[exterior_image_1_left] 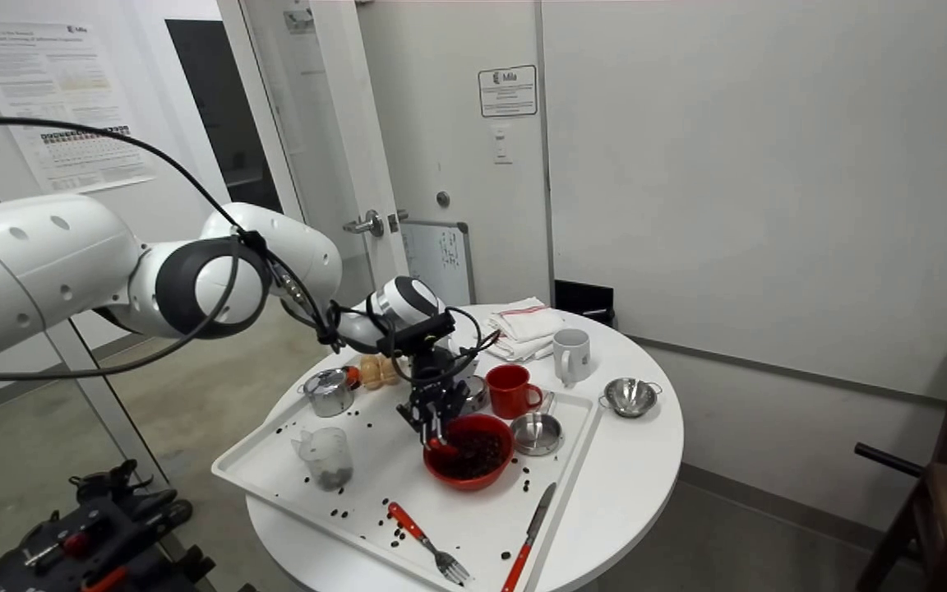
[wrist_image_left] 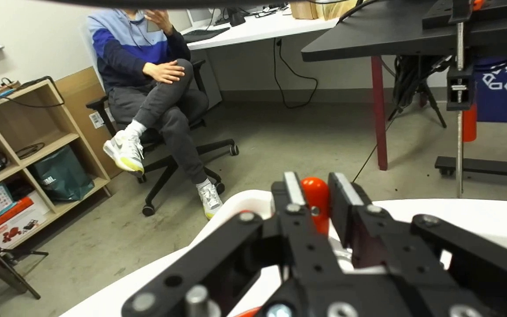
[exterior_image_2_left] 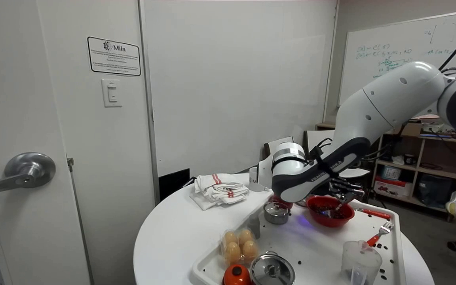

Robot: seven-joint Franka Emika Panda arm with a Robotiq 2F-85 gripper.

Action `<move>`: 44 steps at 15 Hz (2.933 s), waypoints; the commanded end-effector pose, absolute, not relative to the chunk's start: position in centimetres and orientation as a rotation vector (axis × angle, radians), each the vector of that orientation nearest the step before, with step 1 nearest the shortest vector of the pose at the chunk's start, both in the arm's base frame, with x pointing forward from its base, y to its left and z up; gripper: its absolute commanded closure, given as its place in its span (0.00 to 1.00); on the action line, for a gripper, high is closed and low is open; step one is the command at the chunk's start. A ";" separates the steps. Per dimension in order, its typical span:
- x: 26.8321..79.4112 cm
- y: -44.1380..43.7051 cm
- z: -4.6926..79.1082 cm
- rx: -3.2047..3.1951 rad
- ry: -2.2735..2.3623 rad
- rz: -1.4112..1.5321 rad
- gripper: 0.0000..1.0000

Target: Use the spoon to mix the contents in the orange bowl

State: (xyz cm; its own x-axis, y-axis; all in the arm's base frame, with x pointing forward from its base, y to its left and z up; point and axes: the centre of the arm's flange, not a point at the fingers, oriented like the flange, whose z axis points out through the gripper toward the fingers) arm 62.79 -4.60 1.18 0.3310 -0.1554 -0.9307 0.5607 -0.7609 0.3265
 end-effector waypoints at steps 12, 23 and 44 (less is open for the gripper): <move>65.0 -13.3 0.1 2.018 0.264 -1.560 0.92; 65.1 -5.5 -0.1 1.962 0.569 -1.524 0.92; 71.6 -6.5 2.1 2.029 0.412 -1.433 0.92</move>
State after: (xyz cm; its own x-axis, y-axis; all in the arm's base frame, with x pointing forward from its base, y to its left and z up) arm 65.54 -9.21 4.61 0.3672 -0.0892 -0.9259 0.5599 -0.7737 0.2966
